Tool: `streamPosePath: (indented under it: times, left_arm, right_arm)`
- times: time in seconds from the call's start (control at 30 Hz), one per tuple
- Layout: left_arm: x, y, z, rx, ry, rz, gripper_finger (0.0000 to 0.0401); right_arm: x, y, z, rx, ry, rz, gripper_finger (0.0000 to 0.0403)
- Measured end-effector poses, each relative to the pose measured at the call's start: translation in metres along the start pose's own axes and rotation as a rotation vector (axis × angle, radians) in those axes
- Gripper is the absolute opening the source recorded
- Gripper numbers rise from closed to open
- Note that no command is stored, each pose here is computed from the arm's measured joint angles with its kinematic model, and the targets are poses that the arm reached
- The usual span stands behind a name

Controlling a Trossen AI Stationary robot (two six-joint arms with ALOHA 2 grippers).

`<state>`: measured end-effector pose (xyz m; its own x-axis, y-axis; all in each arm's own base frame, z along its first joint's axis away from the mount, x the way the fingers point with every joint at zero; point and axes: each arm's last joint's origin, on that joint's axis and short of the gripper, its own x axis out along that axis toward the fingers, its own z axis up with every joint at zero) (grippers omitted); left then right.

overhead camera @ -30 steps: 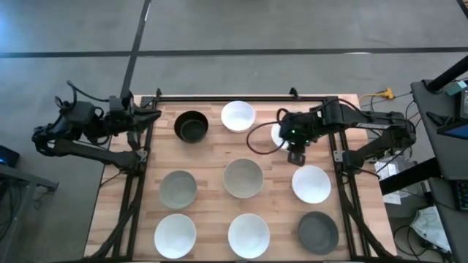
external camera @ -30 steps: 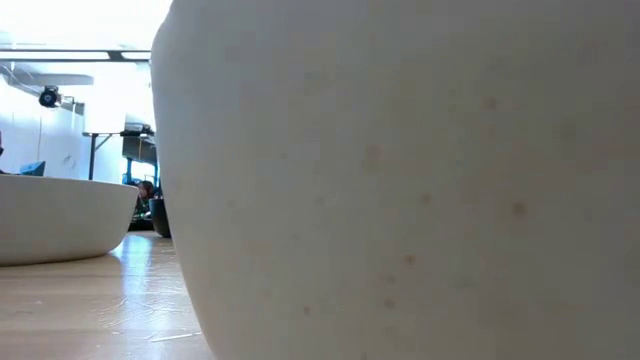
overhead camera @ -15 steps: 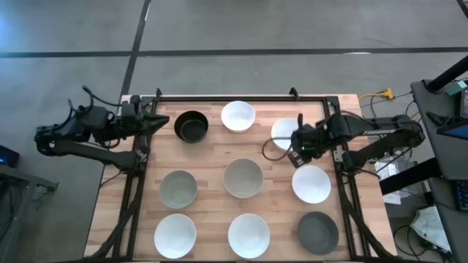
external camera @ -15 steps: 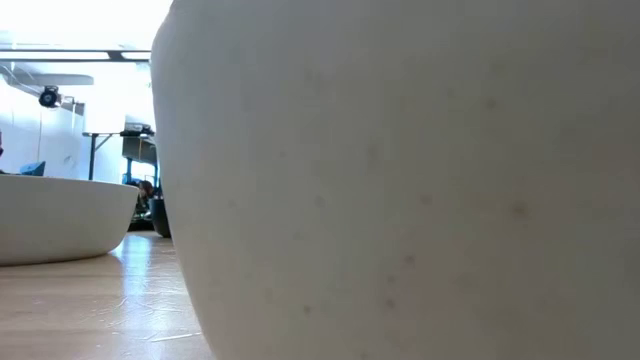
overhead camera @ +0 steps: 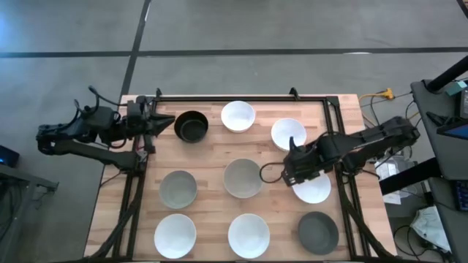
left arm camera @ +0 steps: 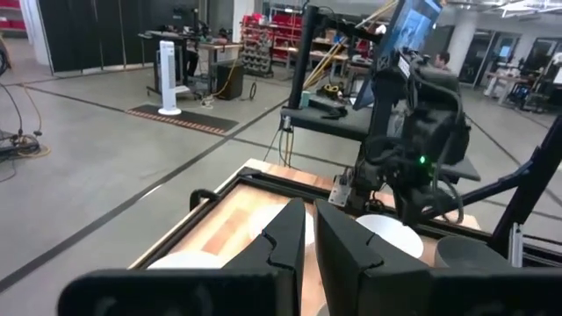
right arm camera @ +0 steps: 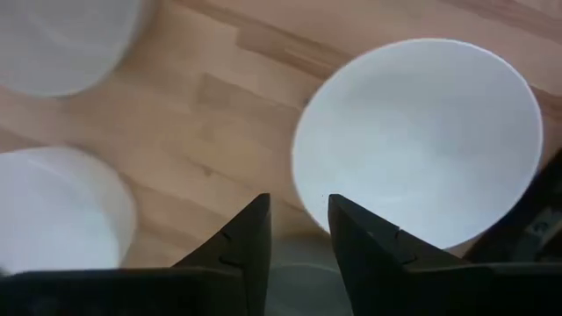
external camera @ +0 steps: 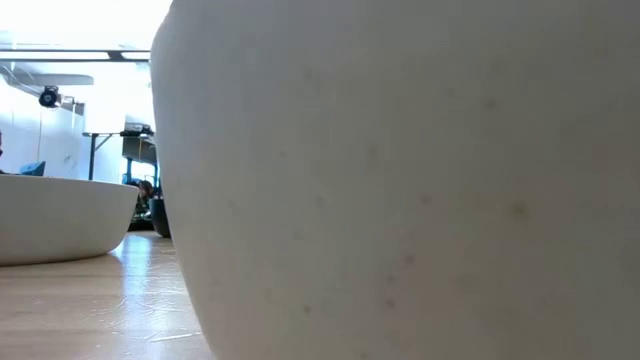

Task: Nest bowls inside each other
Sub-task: Stack the white bowl on the center light gray bowl

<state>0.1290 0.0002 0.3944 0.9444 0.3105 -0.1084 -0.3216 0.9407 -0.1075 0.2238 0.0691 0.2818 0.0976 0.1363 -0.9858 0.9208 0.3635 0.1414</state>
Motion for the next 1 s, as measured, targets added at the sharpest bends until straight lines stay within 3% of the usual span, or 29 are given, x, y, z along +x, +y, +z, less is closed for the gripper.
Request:
streamPosePath:
  times: [0.27,0.5,0.8,1.0]
  left_arm:
    - [0.011,-0.004,-0.004,0.023,0.039,0.006,0.0013]
    - [0.021,-0.008,-0.005,0.031,0.058,0.008,0.0013]
    - [0.030,-0.013,-0.001,0.023,0.037,0.005,0.0013]
    - [0.034,-0.014,-0.003,0.035,0.051,0.007,0.0013]
  right_arm:
    - [0.039,0.010,-0.010,0.011,0.012,-0.112,0.0122]
    - [0.067,0.021,-0.009,0.020,0.021,-0.041,0.0123]
    - [0.083,0.007,-0.008,0.072,0.020,-0.088,0.0123]
    - [0.091,0.010,-0.007,0.067,0.021,-0.028,0.0123]
